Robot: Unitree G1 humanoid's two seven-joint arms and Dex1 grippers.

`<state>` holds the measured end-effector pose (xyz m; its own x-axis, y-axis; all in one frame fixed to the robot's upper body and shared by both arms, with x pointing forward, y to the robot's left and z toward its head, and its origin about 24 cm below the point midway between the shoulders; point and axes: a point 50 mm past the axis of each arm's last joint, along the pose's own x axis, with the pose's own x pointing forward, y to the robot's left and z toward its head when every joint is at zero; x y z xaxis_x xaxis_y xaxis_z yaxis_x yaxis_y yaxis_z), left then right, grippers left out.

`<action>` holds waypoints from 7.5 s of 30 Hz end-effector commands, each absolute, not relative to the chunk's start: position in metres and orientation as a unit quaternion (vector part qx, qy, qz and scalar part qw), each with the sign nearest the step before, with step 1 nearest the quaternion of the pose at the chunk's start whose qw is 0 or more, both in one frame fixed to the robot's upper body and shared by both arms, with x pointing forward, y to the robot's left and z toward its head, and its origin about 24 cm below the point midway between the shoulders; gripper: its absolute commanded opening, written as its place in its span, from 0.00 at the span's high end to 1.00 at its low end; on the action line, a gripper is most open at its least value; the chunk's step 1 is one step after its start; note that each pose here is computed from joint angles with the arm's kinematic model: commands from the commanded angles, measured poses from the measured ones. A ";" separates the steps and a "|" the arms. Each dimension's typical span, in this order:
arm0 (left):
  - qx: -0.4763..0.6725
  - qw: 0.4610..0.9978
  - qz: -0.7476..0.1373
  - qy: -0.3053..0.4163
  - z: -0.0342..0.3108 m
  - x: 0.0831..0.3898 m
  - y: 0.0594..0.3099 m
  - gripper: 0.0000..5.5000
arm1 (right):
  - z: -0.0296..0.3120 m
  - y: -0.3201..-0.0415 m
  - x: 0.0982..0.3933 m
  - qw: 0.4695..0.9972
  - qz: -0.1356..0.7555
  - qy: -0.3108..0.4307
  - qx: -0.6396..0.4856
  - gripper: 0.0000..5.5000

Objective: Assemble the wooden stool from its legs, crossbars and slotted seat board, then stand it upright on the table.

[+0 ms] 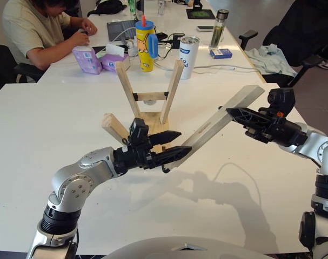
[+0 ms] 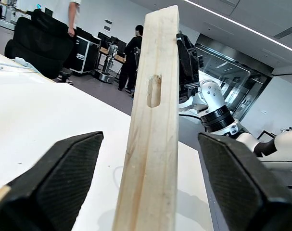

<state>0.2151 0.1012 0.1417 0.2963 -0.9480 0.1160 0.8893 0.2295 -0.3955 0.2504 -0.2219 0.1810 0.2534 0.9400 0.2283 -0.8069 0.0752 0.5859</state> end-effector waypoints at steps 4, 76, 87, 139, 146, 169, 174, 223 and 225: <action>-0.080 0.800 -0.571 0.167 0.093 0.189 0.106 0.32 | 0.180 -0.235 0.272 0.813 0.535 0.063 0.221 0.62; 0.154 0.773 -0.547 0.283 0.005 0.201 0.127 0.32 | 0.141 -0.149 0.295 0.719 0.678 0.095 -0.123 0.62; 0.149 0.775 -0.545 0.281 0.005 0.202 0.122 0.32 | 0.140 -0.129 0.279 0.682 0.707 0.103 -0.156 0.63; 0.469 0.846 -0.179 -0.177 0.153 0.272 0.137 0.32 | 0.138 -0.104 0.308 0.746 0.620 0.199 -0.139 0.63; 0.290 0.915 -0.052 -0.275 0.201 0.260 0.168 0.32 | 0.167 -0.103 0.309 0.758 0.636 0.052 -0.131 0.63; 0.010 0.932 -0.358 0.060 0.051 0.218 0.148 0.32 | 0.273 -0.139 0.313 0.811 0.523 -0.213 0.150 0.45; 0.032 0.934 -0.340 0.101 0.032 0.224 0.151 0.32 | 0.320 -0.137 0.304 0.783 0.511 -0.296 0.197 0.45; 0.125 0.988 0.057 0.064 0.077 0.236 0.236 0.32 | 0.105 -0.114 0.294 0.974 0.214 0.074 0.024 0.45; 0.148 0.982 0.070 0.089 0.071 0.233 0.257 0.32 | 0.106 -0.125 0.304 0.977 0.200 0.074 0.015 0.45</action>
<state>0.2382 0.2289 0.0788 0.9898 0.1045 -0.0972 -0.0801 0.9703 0.2285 0.2898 -0.1109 0.0988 0.8901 0.4288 -0.1543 -0.4175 0.9030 0.1009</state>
